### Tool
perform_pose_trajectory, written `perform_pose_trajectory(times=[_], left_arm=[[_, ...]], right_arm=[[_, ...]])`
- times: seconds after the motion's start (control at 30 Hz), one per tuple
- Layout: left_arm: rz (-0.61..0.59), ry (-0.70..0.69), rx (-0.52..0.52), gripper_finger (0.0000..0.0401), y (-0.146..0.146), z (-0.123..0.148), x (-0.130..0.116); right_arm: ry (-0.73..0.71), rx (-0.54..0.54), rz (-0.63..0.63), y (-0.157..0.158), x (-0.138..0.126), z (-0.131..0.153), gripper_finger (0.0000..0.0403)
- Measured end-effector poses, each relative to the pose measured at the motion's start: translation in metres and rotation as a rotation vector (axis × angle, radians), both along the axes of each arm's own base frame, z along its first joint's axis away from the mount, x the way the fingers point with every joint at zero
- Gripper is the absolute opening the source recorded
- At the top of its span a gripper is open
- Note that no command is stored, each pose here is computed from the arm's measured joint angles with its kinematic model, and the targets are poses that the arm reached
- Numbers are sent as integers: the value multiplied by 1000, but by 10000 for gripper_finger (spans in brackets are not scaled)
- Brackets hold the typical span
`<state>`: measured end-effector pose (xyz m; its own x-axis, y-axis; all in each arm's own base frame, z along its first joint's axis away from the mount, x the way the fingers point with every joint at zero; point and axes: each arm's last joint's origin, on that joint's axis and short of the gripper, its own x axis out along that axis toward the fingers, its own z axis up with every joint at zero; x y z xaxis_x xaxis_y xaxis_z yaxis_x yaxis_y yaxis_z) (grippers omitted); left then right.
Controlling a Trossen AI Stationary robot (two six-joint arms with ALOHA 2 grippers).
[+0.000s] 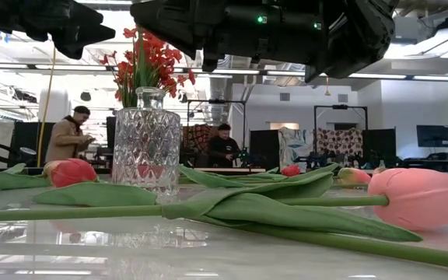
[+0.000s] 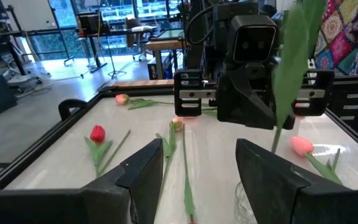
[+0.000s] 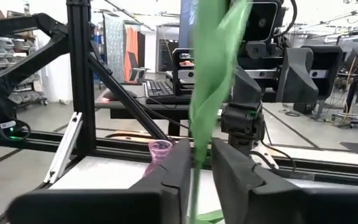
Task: Sort flowers into vase by color
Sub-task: Put the red flower into the transparent vase
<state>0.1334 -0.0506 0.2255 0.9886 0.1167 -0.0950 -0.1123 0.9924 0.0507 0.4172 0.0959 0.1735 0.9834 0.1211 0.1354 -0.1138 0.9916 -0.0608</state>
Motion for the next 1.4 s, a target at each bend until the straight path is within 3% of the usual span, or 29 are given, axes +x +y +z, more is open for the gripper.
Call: perform_pose_trajectory(times=[0.27,0.5,0.7,0.97,1.23,1.4], left_arm=[[0,0,-3,190,0,0,0],[0,5,1,190,0,0,0],[0,9,4,190,0,-1,0],[5,23,21,190,0,-2,0],[16,21,28,190,1,-2,0],[20,20,28,190,1,-2,0]], right_arm=[[21,-6,1,0,-1,4,190],[271,-67,6,-4,-17,37,249],[558,-81,5,-10,-53,64,255],[960,-65,21,-15,-127,94,256],[1359,-296,166,0,-189,88,256],[1498,-460,309,17,-205,69,256]])
